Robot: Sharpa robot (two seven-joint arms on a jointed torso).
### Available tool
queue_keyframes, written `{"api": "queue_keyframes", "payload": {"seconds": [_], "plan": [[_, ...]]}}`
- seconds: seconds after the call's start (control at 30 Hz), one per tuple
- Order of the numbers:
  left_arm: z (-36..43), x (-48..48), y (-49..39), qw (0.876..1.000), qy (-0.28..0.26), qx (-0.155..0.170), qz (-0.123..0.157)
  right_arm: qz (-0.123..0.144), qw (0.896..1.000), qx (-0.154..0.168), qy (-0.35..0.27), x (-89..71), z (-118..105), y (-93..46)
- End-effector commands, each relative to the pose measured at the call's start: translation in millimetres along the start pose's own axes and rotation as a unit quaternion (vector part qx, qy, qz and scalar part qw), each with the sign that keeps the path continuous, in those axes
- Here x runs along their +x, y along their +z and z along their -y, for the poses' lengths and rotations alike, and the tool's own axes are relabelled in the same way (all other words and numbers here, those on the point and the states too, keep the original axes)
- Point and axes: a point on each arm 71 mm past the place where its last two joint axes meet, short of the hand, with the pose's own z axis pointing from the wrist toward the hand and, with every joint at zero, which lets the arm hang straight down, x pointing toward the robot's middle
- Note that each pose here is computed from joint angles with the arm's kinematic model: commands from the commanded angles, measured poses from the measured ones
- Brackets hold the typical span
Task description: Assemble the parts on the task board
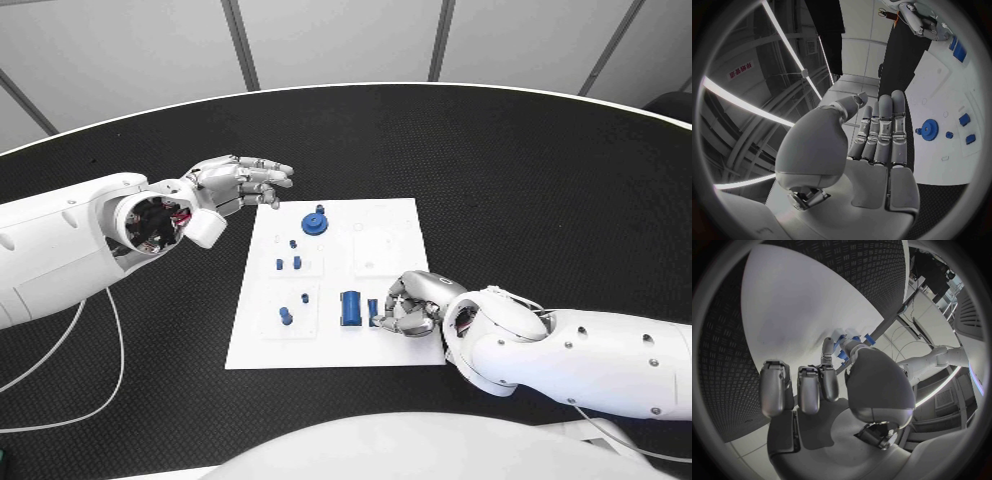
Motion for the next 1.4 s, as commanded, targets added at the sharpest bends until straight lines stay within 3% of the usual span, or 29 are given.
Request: {"api": "queue_keyframes", "payload": {"seconds": [0.03,0.23,0.4,0.57,0.67,0.83,1.1,1.23,1.4], "plan": [[0.0,0.2,0.1,1.0,0.0,0.0,0.0,0.001,1.0,-0.001,0.001,-0.1,0,-0.3],[0.1,-0.2,0.2,1.0,0.0,0.0,0.0,0.019,1.0,-0.016,0.014,-3.5,-3,-4.8],[0.3,-0.8,0.3,1.0,0.0,0.002,0.002,0.044,0.996,-0.052,0.055,-10.2,-4,-11.4],[1.2,-1.9,1.1,1.0,0.0,0.011,0.007,0.071,0.985,-0.102,0.123,-19.2,0,-15.9],[1.4,-3.0,2.5,1.0,-0.002,0.023,0.016,0.086,0.972,-0.122,0.183,-32.0,8,-12.4],[0.5,-6.4,5.8,0.997,-0.029,0.049,0.043,0.108,0.949,-0.122,0.269,-65.7,24,5.2],[-0.2,-16.9,11.4,0.987,-0.079,0.095,0.104,0.192,0.908,-0.113,0.355,-134.3,53,33.8],[-1.7,-22.2,14.7,0.979,-0.096,0.116,0.134,0.22,0.895,-0.132,0.366,-154.7,56,45.9],[-4.7,-21.0,22.4,0.973,-0.106,0.134,0.156,0.234,0.882,-0.148,0.381,-166.5,59,58.9]]}}
